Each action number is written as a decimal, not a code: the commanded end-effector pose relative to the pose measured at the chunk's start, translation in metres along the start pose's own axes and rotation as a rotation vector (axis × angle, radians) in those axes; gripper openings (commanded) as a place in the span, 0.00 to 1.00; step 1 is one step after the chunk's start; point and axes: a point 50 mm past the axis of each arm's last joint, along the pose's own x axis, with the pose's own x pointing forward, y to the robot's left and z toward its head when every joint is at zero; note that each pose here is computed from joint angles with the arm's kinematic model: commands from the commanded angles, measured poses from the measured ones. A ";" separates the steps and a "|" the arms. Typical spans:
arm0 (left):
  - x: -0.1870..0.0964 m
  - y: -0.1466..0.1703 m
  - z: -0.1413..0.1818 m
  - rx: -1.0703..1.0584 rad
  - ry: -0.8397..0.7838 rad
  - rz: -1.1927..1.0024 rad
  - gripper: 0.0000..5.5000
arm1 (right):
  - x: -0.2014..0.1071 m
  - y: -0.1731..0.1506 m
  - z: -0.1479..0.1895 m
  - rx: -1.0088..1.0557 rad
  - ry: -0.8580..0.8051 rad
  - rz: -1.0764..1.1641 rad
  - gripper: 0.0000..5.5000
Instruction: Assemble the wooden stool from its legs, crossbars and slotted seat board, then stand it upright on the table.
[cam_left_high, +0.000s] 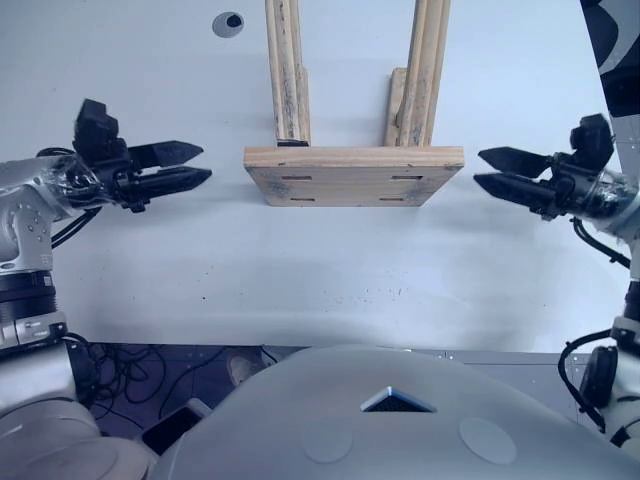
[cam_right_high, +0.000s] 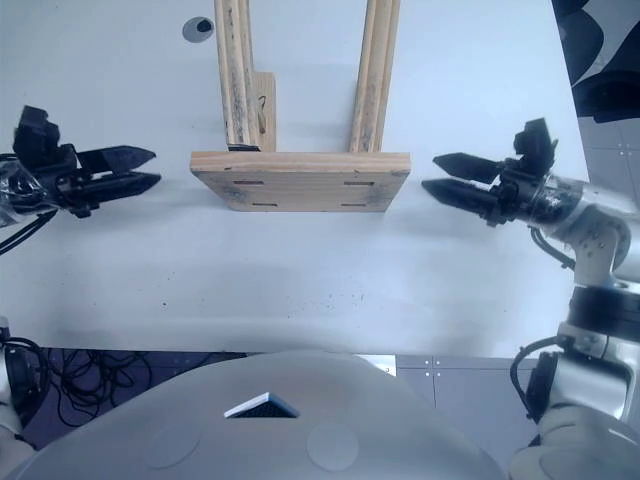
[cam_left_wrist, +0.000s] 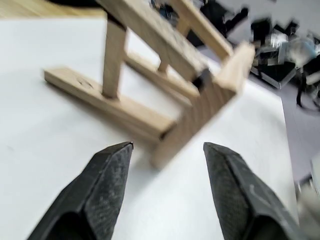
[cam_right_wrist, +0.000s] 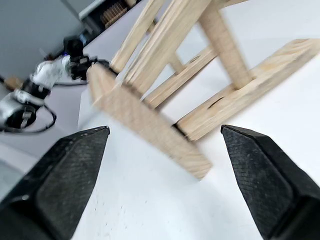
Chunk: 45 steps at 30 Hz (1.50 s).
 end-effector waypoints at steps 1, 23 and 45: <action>0.009 -0.002 -0.004 0.056 0.087 -0.036 0.47 | 0.020 -0.001 -0.003 -0.113 0.064 -0.007 0.75; 0.078 -0.002 0.012 0.003 -0.094 -0.149 0.35 | 0.074 -0.018 0.001 -0.036 0.243 0.155 0.37; 0.085 0.021 0.139 -0.741 -0.094 0.079 0.28 | 0.091 0.005 0.115 0.761 -0.007 0.509 0.29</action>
